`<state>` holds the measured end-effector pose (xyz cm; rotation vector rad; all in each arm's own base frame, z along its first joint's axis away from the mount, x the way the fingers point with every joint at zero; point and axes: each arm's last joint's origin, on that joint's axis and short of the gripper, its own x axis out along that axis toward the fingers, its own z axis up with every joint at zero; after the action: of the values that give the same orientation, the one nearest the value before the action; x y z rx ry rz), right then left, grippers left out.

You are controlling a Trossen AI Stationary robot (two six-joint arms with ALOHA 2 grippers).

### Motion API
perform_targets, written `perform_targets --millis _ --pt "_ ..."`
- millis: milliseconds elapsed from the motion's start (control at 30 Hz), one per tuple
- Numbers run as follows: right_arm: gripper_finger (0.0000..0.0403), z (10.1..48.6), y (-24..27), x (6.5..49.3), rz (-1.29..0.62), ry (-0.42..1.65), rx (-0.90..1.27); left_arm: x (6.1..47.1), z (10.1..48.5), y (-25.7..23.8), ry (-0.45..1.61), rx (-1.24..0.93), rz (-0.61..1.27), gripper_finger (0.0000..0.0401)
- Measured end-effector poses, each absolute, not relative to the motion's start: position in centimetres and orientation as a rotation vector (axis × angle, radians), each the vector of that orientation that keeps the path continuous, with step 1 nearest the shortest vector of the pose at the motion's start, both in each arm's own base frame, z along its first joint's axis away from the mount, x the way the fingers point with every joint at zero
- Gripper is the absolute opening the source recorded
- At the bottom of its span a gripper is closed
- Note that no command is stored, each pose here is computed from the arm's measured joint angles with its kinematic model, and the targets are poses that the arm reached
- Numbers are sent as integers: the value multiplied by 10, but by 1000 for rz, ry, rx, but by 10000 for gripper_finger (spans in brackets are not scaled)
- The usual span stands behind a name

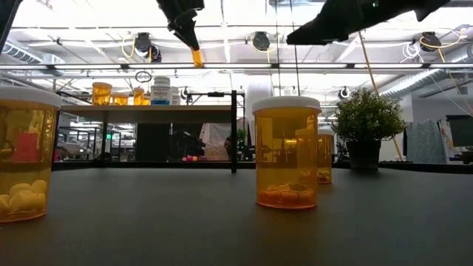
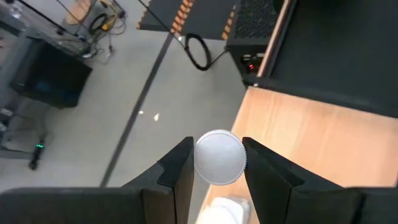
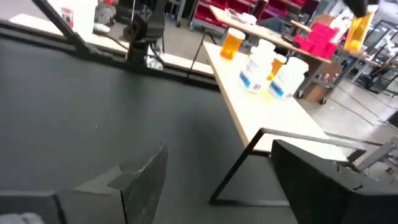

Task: Pick and place medicine bottles onto shelf by color
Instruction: Put the small orange pill bottle on the shelf

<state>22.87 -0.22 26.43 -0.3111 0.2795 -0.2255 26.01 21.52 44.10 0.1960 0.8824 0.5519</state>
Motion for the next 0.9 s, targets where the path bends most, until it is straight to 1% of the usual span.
perform_targets --millis 167,233,467,600,767,900 --pt "281 265 -4 229 -234 260 -307 257 440 219 853 132 522 129" --pt "281 265 -4 229 -234 258 -306 263 437 221 843 130 501 129" --pt "281 264 -4 229 -232 271 -323 276 417 235 894 89 479 129" --pt "281 264 -4 229 -231 272 -326 281 403 243 949 65 469 129" --pt "281 264 -4 229 -233 270 -310 282 384 244 1087 30 410 129" --pt "281 265 -4 229 -232 267 -318 287 376 246 1115 18 398 129"
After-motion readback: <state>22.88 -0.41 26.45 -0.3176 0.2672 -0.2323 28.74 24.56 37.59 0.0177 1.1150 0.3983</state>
